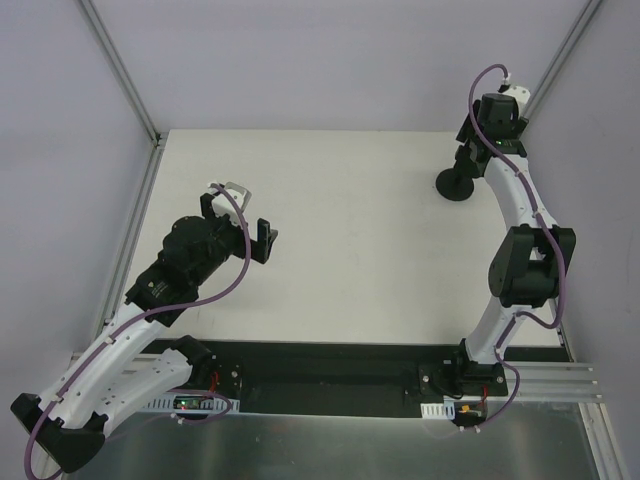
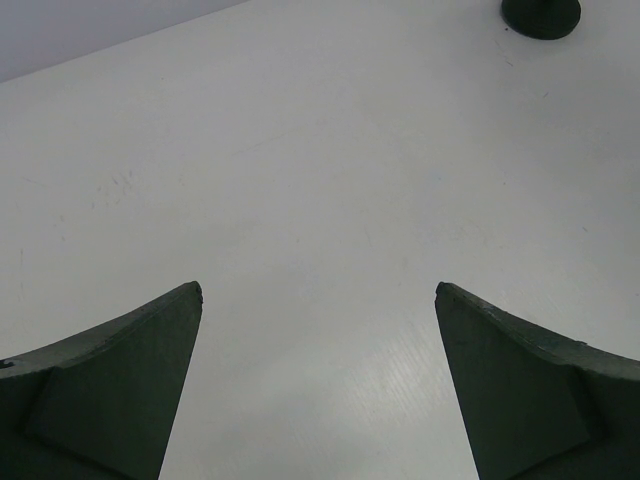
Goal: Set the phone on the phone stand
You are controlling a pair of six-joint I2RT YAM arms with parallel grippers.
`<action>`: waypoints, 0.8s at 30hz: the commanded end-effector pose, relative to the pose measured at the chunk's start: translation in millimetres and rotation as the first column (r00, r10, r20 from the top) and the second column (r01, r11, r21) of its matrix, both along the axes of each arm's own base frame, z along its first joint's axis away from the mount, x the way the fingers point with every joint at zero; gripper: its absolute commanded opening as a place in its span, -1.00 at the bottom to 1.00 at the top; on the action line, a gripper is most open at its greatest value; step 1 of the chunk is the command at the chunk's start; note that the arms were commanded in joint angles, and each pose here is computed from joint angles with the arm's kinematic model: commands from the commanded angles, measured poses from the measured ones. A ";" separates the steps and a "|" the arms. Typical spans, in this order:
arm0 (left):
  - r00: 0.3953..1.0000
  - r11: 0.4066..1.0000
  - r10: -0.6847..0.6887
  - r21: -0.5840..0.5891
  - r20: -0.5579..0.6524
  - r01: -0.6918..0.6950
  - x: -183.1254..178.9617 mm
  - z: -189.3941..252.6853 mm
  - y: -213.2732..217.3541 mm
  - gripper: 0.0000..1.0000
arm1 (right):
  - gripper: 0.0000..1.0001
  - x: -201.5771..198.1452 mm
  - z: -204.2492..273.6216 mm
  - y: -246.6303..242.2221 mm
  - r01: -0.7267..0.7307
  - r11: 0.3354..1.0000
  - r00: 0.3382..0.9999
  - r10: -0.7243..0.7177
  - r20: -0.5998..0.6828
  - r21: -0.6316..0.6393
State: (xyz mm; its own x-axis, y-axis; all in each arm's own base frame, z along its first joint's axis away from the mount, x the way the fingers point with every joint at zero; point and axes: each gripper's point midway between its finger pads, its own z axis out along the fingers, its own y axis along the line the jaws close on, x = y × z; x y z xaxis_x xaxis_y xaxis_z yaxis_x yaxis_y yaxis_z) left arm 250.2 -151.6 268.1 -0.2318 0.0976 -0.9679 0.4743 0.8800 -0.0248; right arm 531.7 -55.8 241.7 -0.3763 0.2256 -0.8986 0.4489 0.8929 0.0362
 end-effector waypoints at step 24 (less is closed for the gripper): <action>0.999 0.999 -0.038 -0.024 0.037 0.039 -1.3 7.7 -7.4 0.98 | 0.93 -79.7 68.7 8.6 -0.081 0.996 0.994 0.079 -0.078 -0.024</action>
State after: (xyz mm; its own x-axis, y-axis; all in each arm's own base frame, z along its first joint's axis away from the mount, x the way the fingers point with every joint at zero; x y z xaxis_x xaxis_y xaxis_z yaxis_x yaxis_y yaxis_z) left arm 249.3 -152.8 268.6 -0.2303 0.0966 -0.9683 0.4814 0.8761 -0.0271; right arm 503.8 -51.3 267.2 -0.4780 0.1885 -0.8579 0.3991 0.9167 -0.0210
